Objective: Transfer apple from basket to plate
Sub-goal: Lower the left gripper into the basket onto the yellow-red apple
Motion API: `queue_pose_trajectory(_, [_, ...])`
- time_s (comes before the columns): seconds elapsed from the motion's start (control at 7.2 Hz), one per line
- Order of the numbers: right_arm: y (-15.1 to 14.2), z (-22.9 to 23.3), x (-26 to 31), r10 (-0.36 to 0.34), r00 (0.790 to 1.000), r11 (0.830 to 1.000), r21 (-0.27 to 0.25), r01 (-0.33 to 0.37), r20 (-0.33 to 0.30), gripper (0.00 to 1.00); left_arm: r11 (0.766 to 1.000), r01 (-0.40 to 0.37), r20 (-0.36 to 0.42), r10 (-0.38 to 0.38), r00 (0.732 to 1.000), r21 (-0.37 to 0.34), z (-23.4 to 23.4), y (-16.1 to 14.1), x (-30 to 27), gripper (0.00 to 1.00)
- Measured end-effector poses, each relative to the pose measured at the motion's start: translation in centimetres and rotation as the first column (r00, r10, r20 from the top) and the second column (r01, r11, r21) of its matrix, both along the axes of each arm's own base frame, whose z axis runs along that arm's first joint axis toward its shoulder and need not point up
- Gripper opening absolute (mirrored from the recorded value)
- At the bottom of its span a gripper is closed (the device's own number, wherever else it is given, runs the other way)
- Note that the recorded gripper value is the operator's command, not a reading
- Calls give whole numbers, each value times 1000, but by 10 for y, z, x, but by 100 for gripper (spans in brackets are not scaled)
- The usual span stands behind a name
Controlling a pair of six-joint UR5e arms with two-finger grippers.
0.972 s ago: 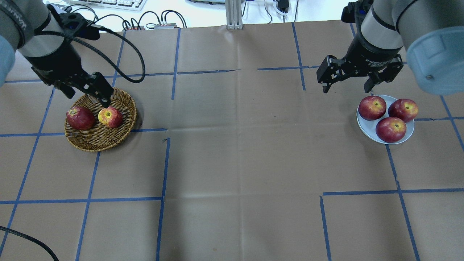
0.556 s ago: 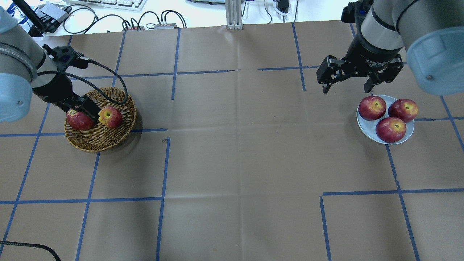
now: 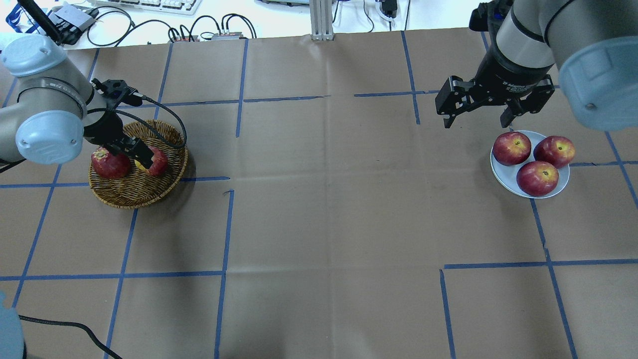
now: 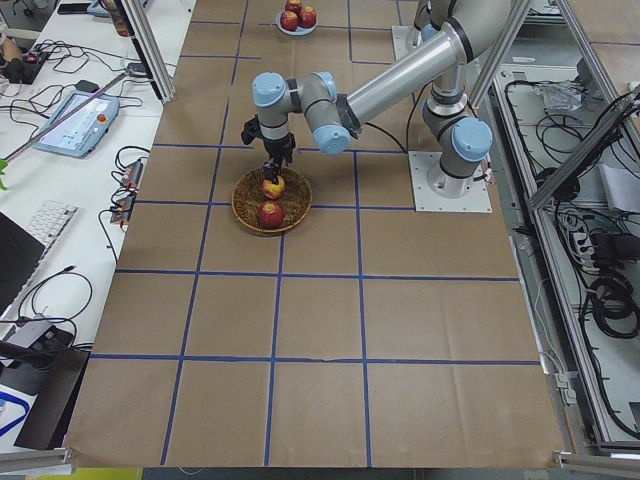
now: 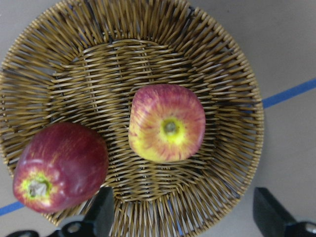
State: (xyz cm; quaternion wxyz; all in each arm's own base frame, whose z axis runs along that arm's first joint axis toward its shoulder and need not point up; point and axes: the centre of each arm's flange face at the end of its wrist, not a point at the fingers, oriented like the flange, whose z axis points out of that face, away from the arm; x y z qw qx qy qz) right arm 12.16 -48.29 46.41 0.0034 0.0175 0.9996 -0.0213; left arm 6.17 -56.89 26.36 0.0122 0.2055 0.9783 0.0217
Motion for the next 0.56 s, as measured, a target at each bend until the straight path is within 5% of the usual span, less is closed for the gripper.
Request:
queue_pose_trajectory(0.42, [0,0,0,0,1000,1000,-1,0,0,100,1000,8,-35,-7,999,11,-50,-32,6,98])
queue_pose_trajectory(0.56, [0,0,0,0,1000,1000,0,0,0,100,1000,11,-46,-10,999,22,-62,-36,5,78])
